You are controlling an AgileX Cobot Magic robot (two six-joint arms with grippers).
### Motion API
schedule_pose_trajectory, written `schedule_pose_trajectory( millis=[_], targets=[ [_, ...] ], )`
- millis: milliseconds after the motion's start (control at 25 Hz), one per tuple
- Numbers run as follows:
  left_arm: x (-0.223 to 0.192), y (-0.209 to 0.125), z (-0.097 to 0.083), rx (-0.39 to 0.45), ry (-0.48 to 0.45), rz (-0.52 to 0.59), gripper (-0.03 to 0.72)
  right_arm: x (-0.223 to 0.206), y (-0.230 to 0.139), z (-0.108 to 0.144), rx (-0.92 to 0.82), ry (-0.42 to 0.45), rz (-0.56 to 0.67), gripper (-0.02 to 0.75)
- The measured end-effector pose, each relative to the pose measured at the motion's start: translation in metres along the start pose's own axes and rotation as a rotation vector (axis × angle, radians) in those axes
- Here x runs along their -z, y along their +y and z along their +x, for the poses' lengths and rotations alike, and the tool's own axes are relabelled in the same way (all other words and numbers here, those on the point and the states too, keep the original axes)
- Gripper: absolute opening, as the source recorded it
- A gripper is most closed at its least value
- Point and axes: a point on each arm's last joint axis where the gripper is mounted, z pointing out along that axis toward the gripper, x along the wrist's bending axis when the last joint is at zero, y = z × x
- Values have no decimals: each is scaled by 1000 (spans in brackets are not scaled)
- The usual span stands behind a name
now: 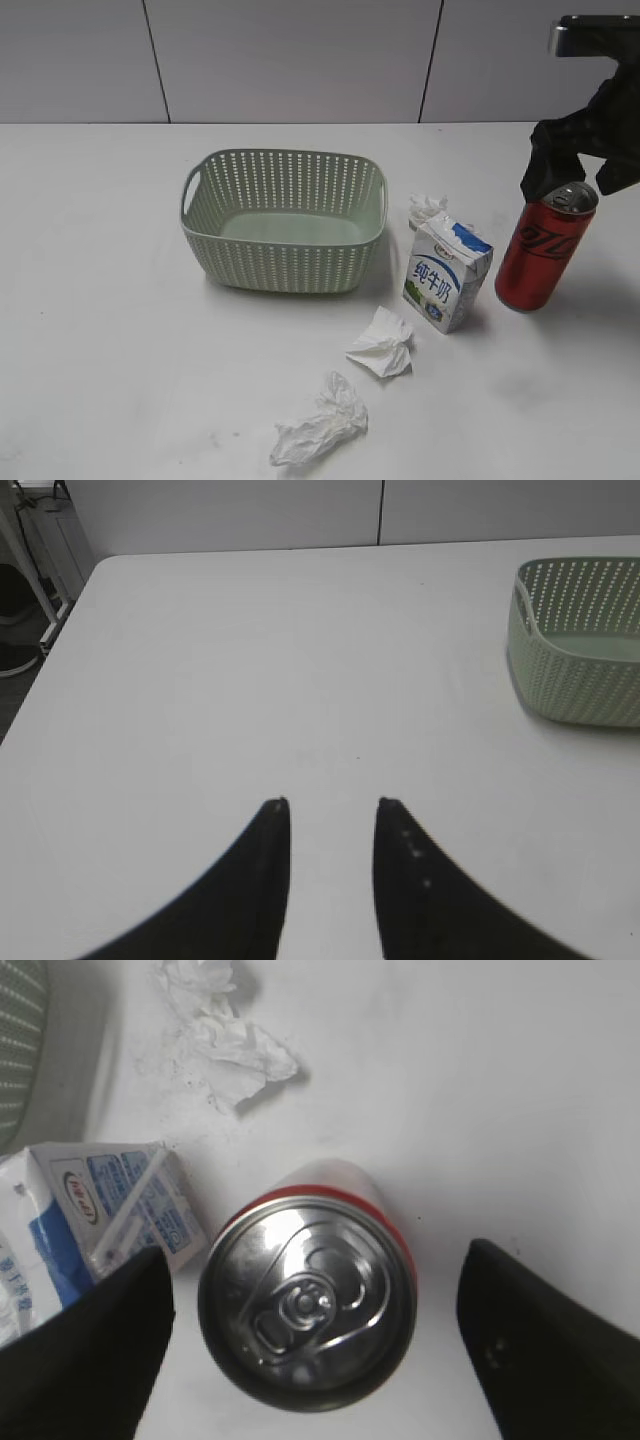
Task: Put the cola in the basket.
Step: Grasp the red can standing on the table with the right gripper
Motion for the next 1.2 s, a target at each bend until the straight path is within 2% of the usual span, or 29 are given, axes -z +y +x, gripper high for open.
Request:
schedule_pose_trajectory(
  millis=[280,800,920,1040,1200],
  targets=[
    [0,0,0,0,0,0,228,-30,-1,-3,-10,-9,76,675],
    [0,0,0,0,0,0,228,-44,-2,-5,-13,-13,107,638],
    [0,0,0,0,0,0,228,-45,-2,-5,-20,-8,109,603],
    [0,0,0,0,0,0,228,-45,-2,-4,-23,-5,108,529],
    [0,0,0,0,0,0,228,-45,-2,-4,-24,-2,108,522]
  ],
)
